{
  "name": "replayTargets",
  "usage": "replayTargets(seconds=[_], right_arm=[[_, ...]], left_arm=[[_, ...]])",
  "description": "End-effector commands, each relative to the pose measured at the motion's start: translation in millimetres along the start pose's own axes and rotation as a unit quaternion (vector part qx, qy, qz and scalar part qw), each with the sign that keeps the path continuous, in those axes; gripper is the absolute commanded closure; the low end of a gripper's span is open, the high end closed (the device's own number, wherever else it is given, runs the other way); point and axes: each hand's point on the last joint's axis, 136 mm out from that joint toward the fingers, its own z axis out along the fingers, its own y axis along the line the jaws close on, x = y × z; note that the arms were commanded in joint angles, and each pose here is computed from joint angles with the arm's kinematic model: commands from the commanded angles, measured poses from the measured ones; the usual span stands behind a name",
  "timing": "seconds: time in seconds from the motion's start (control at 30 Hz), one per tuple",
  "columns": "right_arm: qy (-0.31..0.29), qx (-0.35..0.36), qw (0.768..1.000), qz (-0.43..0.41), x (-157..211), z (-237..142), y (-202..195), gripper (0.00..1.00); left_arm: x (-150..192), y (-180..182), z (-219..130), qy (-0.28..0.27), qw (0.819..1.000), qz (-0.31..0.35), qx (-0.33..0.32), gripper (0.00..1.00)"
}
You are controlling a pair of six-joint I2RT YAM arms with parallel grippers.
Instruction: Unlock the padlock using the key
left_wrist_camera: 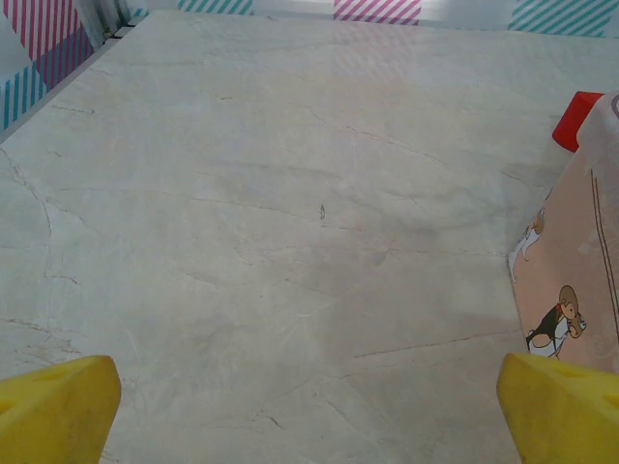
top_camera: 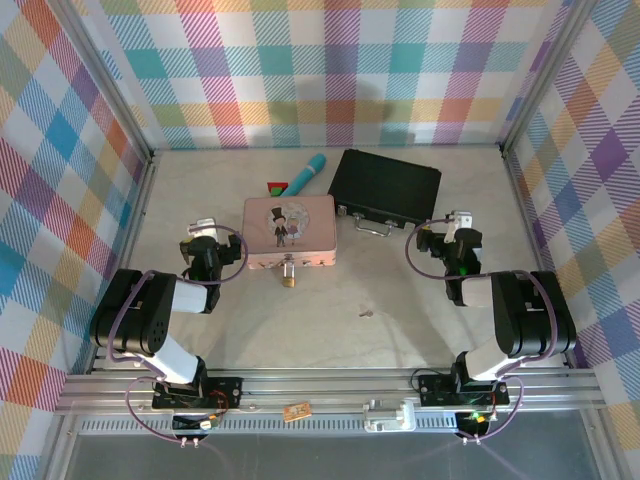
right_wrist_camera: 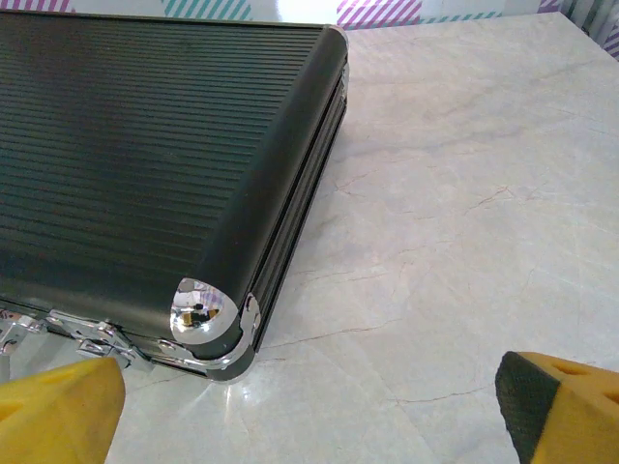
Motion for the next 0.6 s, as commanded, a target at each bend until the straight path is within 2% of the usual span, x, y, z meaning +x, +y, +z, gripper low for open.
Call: replayTargets(seconds=[0.0,0.57], right_arm=[[-0.013,-0.010,1.000,-0.004,-6.7,0.2,3.8,0.01],[-0.012,-0.011,1.000,-0.003,-6.7,0.6,4.0,0.01]], left_arm=[[-8.1,-2.9,3.4,-0.007,1.000,-0.001,0.008,0.01],[-7.6,-3.1,3.2,-0.007,1.000,-0.001,0.009,0.00]])
